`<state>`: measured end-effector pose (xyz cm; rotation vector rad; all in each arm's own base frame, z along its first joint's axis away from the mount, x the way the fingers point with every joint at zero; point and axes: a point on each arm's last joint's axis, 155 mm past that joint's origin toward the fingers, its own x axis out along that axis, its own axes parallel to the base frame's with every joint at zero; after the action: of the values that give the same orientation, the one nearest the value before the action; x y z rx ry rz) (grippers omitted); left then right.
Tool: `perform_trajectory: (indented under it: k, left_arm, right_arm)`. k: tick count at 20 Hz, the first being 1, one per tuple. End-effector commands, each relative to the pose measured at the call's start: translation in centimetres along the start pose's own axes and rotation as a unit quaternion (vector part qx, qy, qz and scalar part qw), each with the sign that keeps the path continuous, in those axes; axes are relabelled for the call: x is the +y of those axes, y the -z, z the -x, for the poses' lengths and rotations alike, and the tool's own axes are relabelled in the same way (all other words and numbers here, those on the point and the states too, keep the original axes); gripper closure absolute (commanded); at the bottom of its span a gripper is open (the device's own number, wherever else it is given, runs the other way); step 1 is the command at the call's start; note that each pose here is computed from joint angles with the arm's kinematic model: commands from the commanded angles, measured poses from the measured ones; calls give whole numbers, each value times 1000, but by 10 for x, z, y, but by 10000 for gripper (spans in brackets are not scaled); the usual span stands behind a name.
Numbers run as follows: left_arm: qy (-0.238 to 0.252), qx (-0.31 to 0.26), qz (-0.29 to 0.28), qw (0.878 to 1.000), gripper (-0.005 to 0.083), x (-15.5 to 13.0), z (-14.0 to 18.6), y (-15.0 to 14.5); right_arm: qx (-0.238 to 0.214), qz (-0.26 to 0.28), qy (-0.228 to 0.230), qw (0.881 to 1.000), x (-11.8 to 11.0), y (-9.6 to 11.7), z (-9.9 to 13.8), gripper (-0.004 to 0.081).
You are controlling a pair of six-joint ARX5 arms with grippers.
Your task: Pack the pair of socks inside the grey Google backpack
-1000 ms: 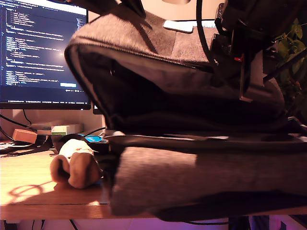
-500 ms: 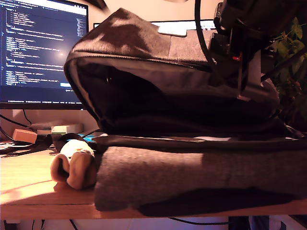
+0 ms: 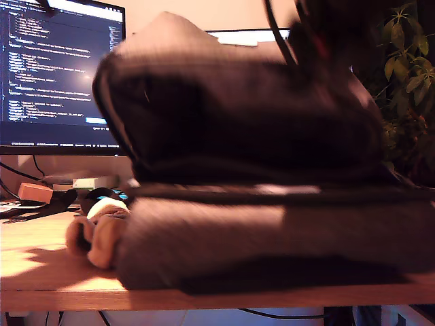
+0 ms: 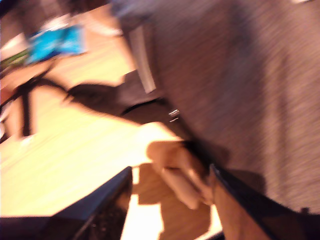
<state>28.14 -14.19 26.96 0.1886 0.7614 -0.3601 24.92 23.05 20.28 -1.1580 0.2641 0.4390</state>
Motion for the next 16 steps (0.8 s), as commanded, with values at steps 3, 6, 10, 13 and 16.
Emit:
perform_trajectory:
  k: [3, 6, 10, 13, 16]
  left_arm:
    - [-7, 28, 59, 998, 346, 20, -22, 22]
    - [7, 37, 78, 996, 346, 23, -46, 44]
    - [37, 0, 89, 995, 349, 16, -69, 57]
    - [30, -6, 91, 995, 349, 18, -75, 61]
    - [24, 3, 105, 994, 343, 22, -82, 64]
  right_arm:
    - [-16, -43, 11, 999, -25, -15, 10, 783]
    - [-16, -44, 11, 999, -29, -17, 12, 783]
    - [-14, -46, -1, 999, -23, -15, 12, 783]
    - [-16, -49, -8, 999, -20, -16, 12, 783]
    - [-16, -44, -7, 999, -23, -17, 13, 783]
